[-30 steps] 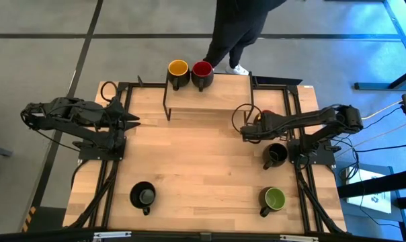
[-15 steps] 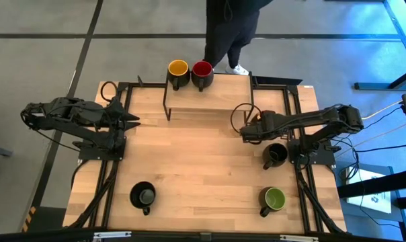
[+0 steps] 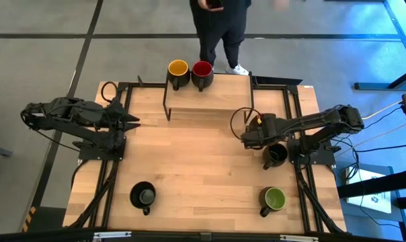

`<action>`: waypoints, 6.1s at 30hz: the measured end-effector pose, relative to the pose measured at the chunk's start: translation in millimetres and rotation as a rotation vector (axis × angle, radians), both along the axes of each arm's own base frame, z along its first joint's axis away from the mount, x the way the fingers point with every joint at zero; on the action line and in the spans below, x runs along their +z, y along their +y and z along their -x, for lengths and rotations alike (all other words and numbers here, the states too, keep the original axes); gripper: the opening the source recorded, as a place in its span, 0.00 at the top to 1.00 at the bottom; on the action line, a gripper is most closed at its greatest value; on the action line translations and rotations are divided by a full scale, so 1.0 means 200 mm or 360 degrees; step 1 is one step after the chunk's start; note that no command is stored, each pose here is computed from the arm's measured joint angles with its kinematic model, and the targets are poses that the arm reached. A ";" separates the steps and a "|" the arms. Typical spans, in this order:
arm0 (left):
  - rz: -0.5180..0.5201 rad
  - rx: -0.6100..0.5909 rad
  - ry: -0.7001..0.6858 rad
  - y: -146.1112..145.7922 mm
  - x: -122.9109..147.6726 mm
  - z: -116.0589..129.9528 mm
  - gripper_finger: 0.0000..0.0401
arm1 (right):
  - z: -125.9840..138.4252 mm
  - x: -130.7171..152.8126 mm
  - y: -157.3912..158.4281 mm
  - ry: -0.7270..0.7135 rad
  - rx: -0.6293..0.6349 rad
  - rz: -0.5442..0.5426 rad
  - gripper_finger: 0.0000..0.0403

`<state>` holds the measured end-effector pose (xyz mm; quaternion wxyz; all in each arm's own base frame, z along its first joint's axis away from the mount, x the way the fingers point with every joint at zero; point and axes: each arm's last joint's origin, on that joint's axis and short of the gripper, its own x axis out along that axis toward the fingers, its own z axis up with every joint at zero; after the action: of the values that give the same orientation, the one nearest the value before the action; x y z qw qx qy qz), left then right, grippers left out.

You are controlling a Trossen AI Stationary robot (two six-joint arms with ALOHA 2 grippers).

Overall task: Place coffee mugs
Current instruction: Put the orange mug on the shelf

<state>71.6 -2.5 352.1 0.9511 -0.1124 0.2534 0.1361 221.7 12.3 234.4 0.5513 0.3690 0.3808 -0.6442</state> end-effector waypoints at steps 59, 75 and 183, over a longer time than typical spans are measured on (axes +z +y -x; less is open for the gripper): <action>0.0006 0.0002 -0.0028 0.00 0.01 0.00 0.75 | -0.24 0.63 0.11 -0.0428 0.0972 0.0705 0.90; 0.0010 0.0004 -0.0027 0.00 0.01 0.00 0.75 | -0.54 0.71 -0.29 -0.0014 0.0777 0.0667 0.90; 0.0908 -0.0358 0.0566 -0.10 -0.45 -0.11 0.75 | -1.21 -0.04 0.55 -0.0639 0.2167 -0.0116 0.53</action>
<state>93.4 -23.1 262.5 0.8314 -0.3195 0.4537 -0.0282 464.6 121.4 226.7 0.8781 0.1788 0.4393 -0.0630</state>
